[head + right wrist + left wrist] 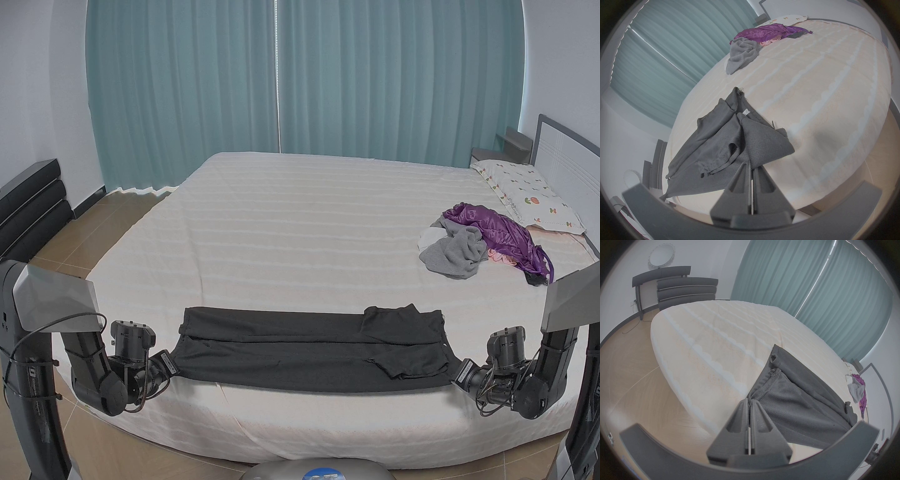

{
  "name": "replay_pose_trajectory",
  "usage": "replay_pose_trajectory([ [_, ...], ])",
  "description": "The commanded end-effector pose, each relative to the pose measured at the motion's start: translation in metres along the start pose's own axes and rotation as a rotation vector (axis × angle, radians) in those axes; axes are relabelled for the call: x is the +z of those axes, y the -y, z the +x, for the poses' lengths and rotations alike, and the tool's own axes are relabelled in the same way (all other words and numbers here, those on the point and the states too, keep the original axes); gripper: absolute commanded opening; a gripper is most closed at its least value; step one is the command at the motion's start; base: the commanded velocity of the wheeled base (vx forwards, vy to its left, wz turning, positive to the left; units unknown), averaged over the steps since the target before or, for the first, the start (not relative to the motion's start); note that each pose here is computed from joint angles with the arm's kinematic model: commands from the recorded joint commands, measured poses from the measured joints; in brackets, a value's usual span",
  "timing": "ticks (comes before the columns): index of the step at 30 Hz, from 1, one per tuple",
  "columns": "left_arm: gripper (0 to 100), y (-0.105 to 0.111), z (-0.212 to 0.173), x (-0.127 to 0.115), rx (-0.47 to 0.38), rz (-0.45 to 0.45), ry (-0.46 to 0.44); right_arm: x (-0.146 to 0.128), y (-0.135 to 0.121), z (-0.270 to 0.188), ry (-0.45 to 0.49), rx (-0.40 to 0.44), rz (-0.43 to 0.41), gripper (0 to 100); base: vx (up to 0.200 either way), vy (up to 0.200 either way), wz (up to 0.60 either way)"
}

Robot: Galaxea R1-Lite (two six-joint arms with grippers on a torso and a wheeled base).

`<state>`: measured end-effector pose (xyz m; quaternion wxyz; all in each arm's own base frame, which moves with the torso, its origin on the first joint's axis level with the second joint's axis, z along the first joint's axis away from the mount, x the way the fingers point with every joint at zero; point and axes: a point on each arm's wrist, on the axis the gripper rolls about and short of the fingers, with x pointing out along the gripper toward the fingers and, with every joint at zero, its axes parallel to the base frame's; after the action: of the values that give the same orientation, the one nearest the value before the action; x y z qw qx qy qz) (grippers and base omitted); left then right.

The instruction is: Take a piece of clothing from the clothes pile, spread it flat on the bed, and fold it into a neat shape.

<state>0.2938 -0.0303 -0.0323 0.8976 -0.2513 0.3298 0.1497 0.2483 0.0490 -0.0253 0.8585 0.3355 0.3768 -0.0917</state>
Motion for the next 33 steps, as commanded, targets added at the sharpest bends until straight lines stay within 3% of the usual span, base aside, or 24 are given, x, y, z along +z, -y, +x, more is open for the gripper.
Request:
replay_pose_trajectory([
  [1, 0, -0.003, -0.002, -0.005, 0.014, 0.028, -0.020, -0.005, 0.005, -0.001, -0.024, -0.018, -0.016, 0, 0.000, 0.000, 0.00],
  [8, 0, -0.008, -0.002, -0.013, 0.028, 0.059, -0.053, -0.011, 0.012, 0.003, -0.061, -0.048, -0.056, 0, 0.000, 0.000, 0.00],
  [9, 0, -0.007, -0.002, -0.013, 0.024, 0.059, -0.056, -0.012, 0.012, 0.005, -0.064, -0.051, -0.056, 100, 0.000, 0.000, 0.00],
  [10, 0, -0.007, -0.001, -0.013, 0.022, 0.057, -0.058, -0.012, 0.013, 0.007, -0.067, -0.053, -0.055, 100, 0.000, 0.000, 0.00],
  [11, 100, -0.008, 0.001, -0.015, 0.026, 0.058, -0.064, -0.013, 0.014, 0.009, -0.068, -0.056, -0.053, 100, 0.000, 0.000, 0.00],
  [15, 100, -0.007, 0.003, -0.015, 0.022, 0.051, -0.061, -0.009, 0.011, 0.004, -0.048, -0.037, -0.050, 100, 0.000, 0.000, 0.00],
  [23, 100, 0.001, -0.010, 0.004, -0.030, 0.027, 0.009, 0.027, -0.001, -0.022, 0.115, 0.049, 0.000, 100, 0.000, 0.000, 0.00],
  [27, 100, 0.009, -0.018, 0.019, -0.086, -0.055, 0.054, 0.047, -0.003, -0.036, 0.203, 0.087, 0.034, 100, 0.000, 0.000, 0.00],
  [33, 100, 0.011, -0.015, 0.026, -0.110, -0.126, 0.076, 0.054, 0.002, -0.029, 0.203, 0.083, 0.058, 100, 0.000, 0.000, 0.00],
])
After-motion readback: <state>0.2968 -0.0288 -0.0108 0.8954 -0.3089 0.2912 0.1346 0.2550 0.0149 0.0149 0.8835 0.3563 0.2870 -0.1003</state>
